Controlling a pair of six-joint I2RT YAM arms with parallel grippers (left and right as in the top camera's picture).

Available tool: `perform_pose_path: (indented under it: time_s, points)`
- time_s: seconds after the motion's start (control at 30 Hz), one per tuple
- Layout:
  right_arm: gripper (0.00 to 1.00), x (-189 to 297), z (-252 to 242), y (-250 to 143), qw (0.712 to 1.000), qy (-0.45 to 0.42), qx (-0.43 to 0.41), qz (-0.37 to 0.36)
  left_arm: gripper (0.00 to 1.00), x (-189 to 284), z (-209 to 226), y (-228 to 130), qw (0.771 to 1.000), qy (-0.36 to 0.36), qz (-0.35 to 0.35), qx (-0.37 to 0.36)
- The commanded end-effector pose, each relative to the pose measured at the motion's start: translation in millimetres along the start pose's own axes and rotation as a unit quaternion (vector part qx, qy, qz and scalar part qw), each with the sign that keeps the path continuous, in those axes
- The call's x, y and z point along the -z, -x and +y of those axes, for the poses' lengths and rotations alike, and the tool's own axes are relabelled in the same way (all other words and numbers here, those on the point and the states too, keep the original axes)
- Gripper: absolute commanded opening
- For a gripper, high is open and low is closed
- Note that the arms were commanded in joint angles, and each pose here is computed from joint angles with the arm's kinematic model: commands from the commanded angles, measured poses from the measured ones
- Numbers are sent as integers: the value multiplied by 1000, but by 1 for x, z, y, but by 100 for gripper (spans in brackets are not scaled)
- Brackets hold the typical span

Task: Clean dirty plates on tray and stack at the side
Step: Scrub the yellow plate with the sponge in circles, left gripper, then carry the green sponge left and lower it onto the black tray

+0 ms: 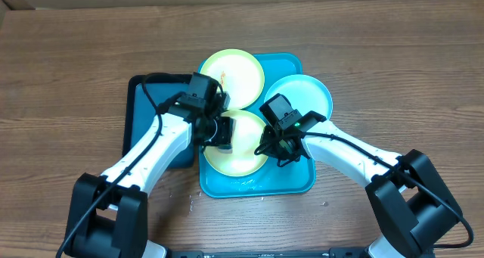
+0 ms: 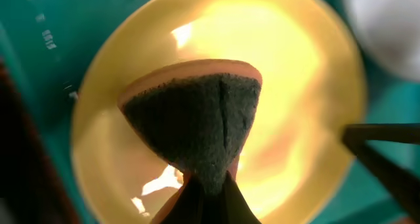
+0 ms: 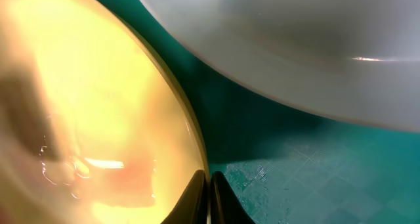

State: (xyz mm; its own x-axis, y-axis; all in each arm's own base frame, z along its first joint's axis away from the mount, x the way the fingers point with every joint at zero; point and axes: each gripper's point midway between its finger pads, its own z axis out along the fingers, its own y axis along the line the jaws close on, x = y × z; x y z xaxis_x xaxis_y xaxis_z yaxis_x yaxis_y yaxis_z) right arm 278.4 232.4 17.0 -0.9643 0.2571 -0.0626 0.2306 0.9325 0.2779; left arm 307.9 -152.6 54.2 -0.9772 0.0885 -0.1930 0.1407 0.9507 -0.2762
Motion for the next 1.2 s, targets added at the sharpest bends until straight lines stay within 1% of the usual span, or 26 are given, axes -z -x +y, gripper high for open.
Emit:
perform_pose_path:
  time_s: [0.0, 0.17, 0.27, 0.33, 0.53, 0.73, 0.87, 1.0, 1.17]
  points:
    - [4, 0, 0, 3, 1000, 0, -1, -6, 4, -13, 23, -10, 996, 81, 10, -25]
    - [4, 0, 0, 3, 1000, 0, -1, -6, 4, -30, 42, -24, 992, 123, 31, -10]
    - [4, 0, 0, 3, 1000, 0, -1, -6, 4, -38, 44, -26, 992, 123, 37, -8]
    - [4, 0, 0, 3, 1000, 0, -1, -6, 4, -44, 36, -28, 994, 99, 43, -8]
    - [4, 0, 0, 3, 1000, 0, -1, -6, 4, -55, -4, -33, 998, -5, 63, -12]
    - [4, 0, 0, 3, 1000, 0, -1, -6, 4, -56, -11, -36, 997, -15, 68, -18]
    - [4, 0, 0, 3, 1000, 0, -1, -6, 5, -54, -24, -40, 995, -51, 78, -20]
    - [4, 0, 0, 3, 1000, 0, -1, -6, 4, -51, -41, -42, 991, -102, 86, -20]
    - [4, 0, 0, 3, 1000, 0, -1, -6, 4, -48, -57, -35, 986, -145, 73, -27]
